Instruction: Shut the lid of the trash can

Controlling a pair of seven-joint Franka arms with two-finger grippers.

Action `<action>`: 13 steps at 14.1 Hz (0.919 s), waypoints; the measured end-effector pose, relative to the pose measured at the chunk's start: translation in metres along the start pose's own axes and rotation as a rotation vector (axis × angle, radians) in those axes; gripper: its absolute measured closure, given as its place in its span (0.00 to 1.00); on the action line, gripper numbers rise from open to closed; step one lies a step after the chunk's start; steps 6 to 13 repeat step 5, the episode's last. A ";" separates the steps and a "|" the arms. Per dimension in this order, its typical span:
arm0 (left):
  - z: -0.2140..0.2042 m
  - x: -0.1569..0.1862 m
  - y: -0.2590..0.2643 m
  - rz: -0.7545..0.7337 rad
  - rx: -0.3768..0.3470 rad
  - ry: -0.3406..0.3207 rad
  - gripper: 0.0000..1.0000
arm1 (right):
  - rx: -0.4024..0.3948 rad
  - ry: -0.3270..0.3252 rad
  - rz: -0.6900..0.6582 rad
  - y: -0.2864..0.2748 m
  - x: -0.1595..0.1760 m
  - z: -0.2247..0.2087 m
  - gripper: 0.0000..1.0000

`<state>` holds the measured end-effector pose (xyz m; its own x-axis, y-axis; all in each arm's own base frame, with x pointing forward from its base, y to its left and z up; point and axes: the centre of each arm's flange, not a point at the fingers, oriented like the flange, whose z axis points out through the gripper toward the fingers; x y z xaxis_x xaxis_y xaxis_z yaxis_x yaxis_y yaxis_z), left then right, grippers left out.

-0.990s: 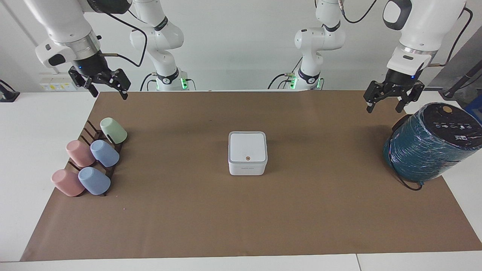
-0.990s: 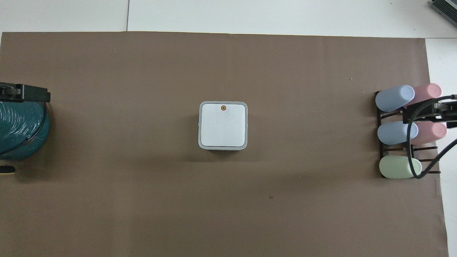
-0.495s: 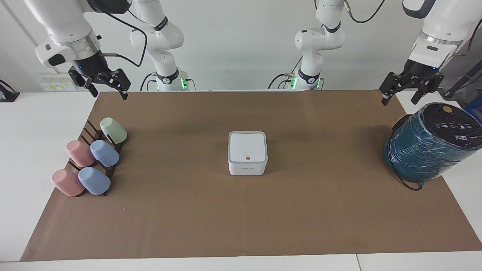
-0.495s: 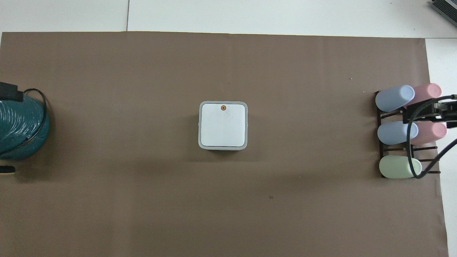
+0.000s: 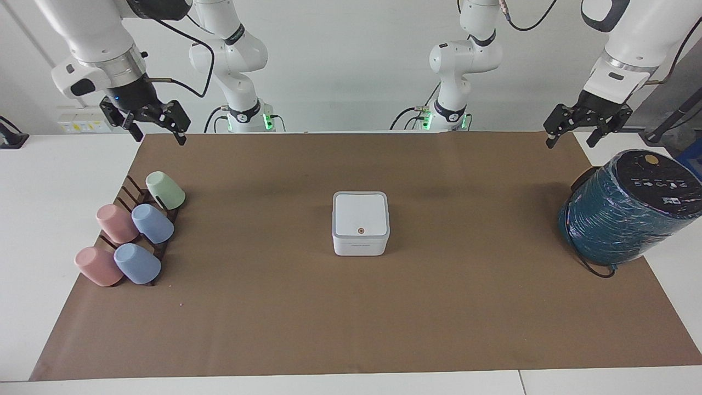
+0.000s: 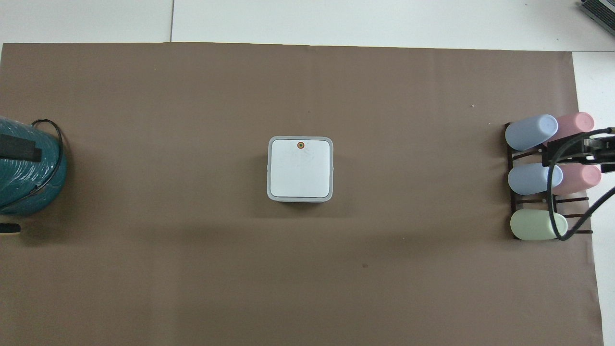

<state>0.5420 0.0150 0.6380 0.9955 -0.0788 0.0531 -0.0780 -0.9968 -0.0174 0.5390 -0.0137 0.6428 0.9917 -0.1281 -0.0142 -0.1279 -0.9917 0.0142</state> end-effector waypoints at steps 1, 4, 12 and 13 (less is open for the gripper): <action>0.000 -0.001 0.001 0.001 0.000 -0.001 0.00 | 0.000 0.000 0.000 0.000 0.000 0.000 0.00; 0.000 -0.001 0.002 0.004 0.000 -0.002 0.00 | 0.000 0.000 0.000 0.000 0.000 0.000 0.00; 0.000 -0.001 0.002 0.004 0.000 -0.002 0.00 | 0.000 0.000 0.000 0.000 0.000 0.000 0.00; 0.000 -0.001 0.002 0.004 0.000 -0.002 0.00 | 0.000 0.000 0.000 0.000 0.000 0.000 0.00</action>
